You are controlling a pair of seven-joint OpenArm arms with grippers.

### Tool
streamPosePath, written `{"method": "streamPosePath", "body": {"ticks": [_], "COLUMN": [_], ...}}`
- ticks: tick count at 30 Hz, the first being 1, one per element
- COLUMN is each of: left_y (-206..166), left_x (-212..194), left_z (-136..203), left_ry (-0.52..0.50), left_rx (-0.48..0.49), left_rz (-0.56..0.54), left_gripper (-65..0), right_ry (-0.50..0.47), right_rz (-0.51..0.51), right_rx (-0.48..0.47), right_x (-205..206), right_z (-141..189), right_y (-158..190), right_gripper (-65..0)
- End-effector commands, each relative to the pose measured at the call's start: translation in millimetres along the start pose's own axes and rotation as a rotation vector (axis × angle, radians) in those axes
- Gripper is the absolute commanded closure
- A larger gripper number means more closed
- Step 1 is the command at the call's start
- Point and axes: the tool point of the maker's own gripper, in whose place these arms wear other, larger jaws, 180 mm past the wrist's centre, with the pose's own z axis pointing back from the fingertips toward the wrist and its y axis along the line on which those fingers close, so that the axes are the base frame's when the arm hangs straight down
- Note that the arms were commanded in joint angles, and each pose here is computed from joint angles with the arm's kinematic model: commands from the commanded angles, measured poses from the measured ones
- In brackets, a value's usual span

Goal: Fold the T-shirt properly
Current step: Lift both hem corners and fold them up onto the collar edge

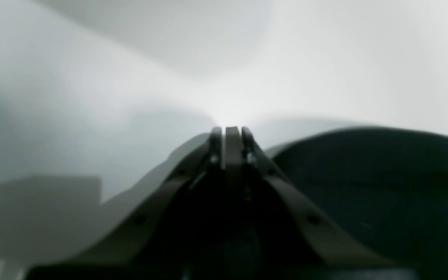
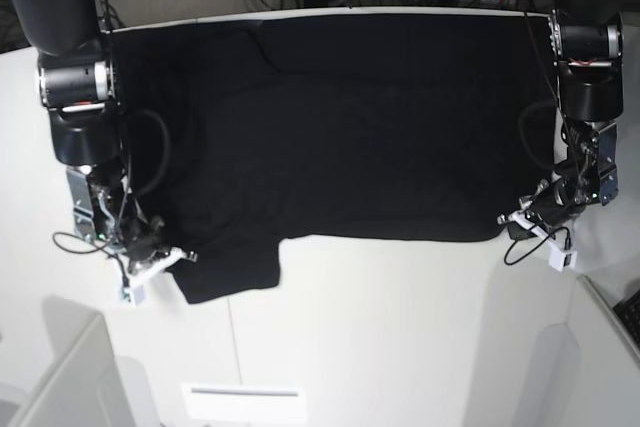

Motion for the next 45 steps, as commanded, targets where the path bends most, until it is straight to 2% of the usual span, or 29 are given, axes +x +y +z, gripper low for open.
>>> {"method": "streamPosePath", "body": {"ticks": [1, 11, 15, 19, 31, 39, 45], "left_y": [2, 0, -2, -3, -25, -16, -26], "left_x": [27, 33, 30, 20, 9, 9, -6], "left_z": [11, 44, 54, 55, 69, 106, 117], "left_ry": [-0.062, -0.103, -0.116, -0.102, -0.112, -0.116, -0.09], "left_rx": [-0.005, -0.012, -0.01, -0.013, -0.048, 0.005, -0.004], "left_rz": [-0.02, -0.047, -0.07, -0.076, -0.155, -0.182, -0.225], "left_gripper": [0.0, 0.0, 0.0, 0.0, 0.0, 0.0, 0.0], "right_ry": [-0.093, -0.049, -0.059, -0.111, -0.136, -0.125, -0.122], "right_rz": [0.012, 0.005, 0.043, 0.021, 0.02, 0.02, 0.029], "right_rx": [0.006, -0.003, 0.034, 0.063, 0.085, 0.076, 0.07], "right_x": [40, 19, 20, 30, 27, 18, 13], "right_z": [8, 7, 12, 27, 68, 83, 98], "right_y": [0, -7, 9, 14, 15, 11, 10], "right_gripper": [0.0, 0.0, 0.0, 0.0, 0.0, 0.0, 0.0]}}
